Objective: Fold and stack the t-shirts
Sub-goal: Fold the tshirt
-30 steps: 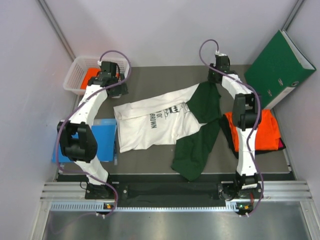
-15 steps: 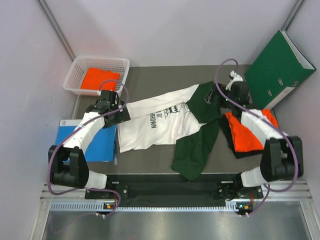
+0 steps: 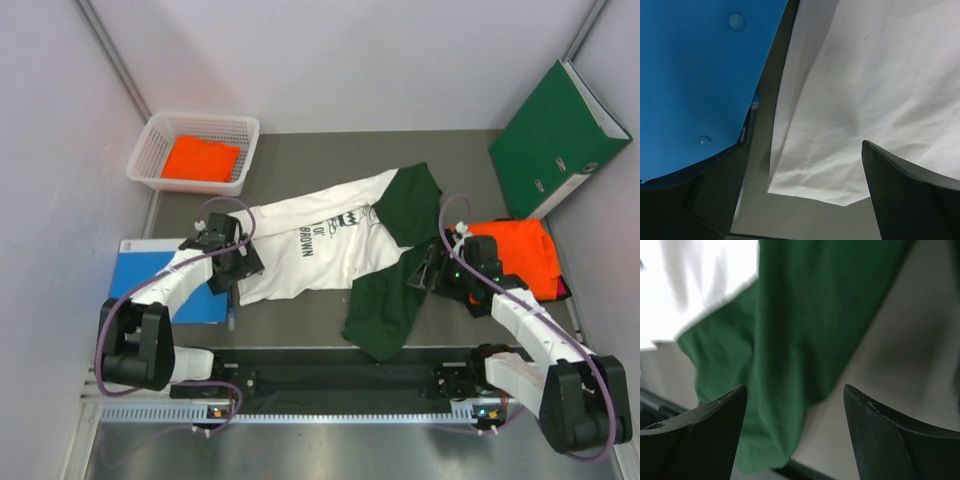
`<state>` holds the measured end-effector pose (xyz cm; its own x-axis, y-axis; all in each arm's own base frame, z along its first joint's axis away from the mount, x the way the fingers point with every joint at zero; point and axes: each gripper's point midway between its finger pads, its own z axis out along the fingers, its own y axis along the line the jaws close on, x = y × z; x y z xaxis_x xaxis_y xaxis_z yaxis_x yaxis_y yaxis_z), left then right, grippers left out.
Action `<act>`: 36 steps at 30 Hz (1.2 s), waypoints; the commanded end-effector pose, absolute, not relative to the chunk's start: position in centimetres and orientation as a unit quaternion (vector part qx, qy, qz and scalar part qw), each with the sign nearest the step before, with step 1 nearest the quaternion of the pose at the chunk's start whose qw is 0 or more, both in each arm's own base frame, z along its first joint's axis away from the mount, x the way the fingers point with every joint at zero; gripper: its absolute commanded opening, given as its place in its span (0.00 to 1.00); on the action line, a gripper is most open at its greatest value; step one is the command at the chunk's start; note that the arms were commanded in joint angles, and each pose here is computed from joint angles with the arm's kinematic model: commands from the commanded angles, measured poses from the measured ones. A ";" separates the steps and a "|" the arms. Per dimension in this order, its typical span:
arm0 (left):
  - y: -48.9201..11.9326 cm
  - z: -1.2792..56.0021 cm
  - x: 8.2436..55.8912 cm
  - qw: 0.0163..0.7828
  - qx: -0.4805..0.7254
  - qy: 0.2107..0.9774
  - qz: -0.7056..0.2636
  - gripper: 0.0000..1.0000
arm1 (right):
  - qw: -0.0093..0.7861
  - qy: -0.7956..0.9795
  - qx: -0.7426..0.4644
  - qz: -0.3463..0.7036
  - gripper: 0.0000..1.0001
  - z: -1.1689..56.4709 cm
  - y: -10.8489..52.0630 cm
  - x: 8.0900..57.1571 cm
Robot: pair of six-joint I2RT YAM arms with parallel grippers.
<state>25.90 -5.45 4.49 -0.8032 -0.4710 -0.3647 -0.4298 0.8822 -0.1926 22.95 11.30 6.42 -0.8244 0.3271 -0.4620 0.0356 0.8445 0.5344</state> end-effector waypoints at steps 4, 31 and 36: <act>-5.3 3.1 26.1 0.206 -0.251 0.945 -0.040 0.99 | 0.169 0.944 0.084 0.270 0.77 3.9 13.4 16.3; -5.9 1.6 26.0 0.200 -0.245 0.948 -0.022 0.99 | 0.047 0.955 0.030 0.292 0.02 0.1 17.9 7.4; -6.0 1.7 25.9 0.202 -0.244 0.948 -0.026 0.93 | 0.098 0.962 0.019 0.253 0.00 2.6 16.8 9.2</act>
